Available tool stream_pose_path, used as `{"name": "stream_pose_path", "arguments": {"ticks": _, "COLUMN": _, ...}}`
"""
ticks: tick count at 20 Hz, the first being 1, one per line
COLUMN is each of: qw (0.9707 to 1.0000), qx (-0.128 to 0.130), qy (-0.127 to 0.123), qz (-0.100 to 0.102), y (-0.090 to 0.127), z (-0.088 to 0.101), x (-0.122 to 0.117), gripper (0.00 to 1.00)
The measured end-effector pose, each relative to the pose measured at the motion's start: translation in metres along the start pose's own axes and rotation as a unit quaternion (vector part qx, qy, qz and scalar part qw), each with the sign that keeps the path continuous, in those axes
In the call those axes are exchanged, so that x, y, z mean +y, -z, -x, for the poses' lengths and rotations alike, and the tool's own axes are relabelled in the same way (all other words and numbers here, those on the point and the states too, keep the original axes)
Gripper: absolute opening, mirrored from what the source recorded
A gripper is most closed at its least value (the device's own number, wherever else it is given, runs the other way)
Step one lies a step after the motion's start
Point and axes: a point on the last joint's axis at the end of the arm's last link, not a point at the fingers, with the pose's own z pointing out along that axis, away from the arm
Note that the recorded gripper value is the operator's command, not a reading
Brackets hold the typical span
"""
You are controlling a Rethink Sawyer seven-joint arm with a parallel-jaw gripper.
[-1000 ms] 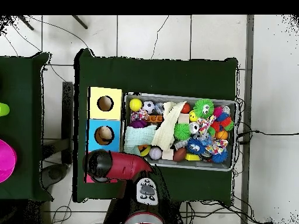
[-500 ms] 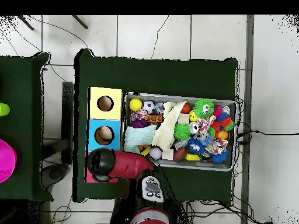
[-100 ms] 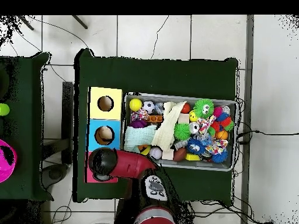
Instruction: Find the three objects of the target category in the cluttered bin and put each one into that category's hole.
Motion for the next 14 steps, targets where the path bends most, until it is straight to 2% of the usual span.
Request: {"name": "stream_pose_path", "arguments": {"ticks": 14, "qw": 1.0, "qx": 0.002, "qy": 0.003, "qz": 0.003, "y": -0.0027, "z": 0.0003, "x": 0.0033, "gripper": 1.0}}
